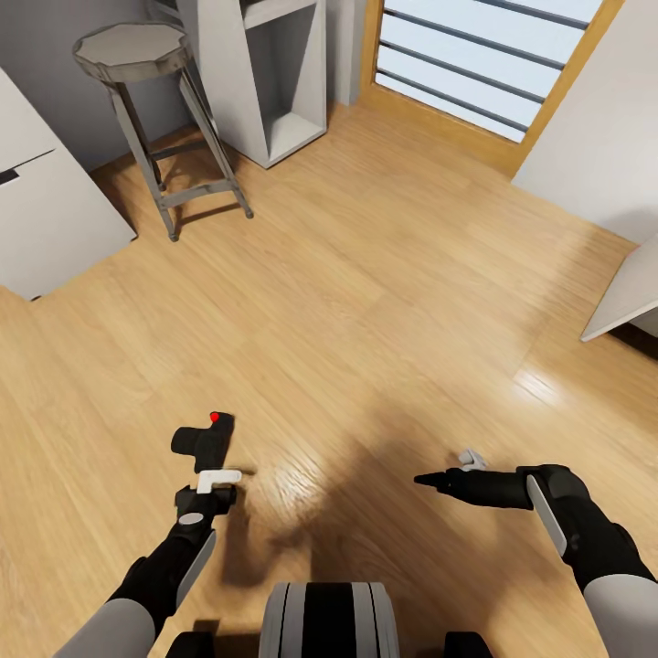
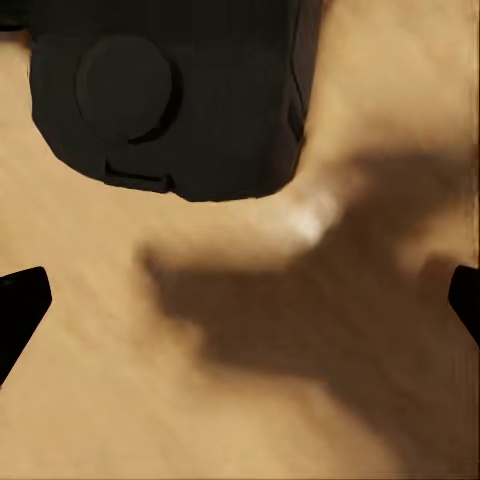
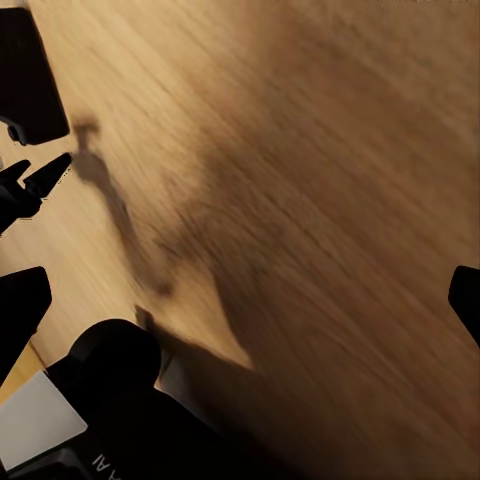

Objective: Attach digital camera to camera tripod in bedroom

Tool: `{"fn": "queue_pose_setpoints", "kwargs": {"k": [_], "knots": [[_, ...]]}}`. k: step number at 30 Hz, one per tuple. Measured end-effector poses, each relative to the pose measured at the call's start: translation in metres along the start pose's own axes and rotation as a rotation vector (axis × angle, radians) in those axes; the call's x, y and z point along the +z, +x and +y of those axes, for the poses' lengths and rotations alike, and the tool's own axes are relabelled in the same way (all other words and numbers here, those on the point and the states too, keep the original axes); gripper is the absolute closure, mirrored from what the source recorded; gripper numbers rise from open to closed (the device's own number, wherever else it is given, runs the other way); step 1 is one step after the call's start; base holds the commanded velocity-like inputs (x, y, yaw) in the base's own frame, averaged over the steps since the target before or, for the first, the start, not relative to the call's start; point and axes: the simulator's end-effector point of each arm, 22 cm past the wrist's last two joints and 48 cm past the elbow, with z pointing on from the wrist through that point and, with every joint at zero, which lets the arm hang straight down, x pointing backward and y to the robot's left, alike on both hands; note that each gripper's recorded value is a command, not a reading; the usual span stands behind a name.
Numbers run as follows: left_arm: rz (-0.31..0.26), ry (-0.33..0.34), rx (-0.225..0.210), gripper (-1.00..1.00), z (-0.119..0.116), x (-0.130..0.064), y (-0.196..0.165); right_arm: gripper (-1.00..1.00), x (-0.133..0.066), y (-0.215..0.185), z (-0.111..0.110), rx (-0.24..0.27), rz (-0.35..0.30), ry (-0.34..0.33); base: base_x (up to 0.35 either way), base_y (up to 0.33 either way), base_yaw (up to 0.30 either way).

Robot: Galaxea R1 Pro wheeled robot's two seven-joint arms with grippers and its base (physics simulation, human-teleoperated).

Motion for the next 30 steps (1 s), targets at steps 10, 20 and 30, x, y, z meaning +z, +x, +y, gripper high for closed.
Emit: {"fn": "queue_pose_setpoints", "kwargs": {"k": [10, 20, 30], "knots": [[-0.067, 0.003, -0.012, -1.00, -0.001, -0.001, -0.015, -1.00, 0.000, 0.000, 0.001, -0.001, -0.001, -0.002, 0.000, 0.000, 0.000], [-0.073, -0.009, 0.072, -1.00, 0.001, 0.000, -0.009, -1.00, 0.002, 0.001, 0.002, 0.000, 0.002, -0.005, 0.000, 0.000, 0.000], [-0.064, -0.012, 0.096, -1.00, 0.002, 0.001, -0.003, -1.00, 0.003, 0.002, 0.003, 0.001, 0.003, -0.007, 0.000, 0.000, 0.000]]}}
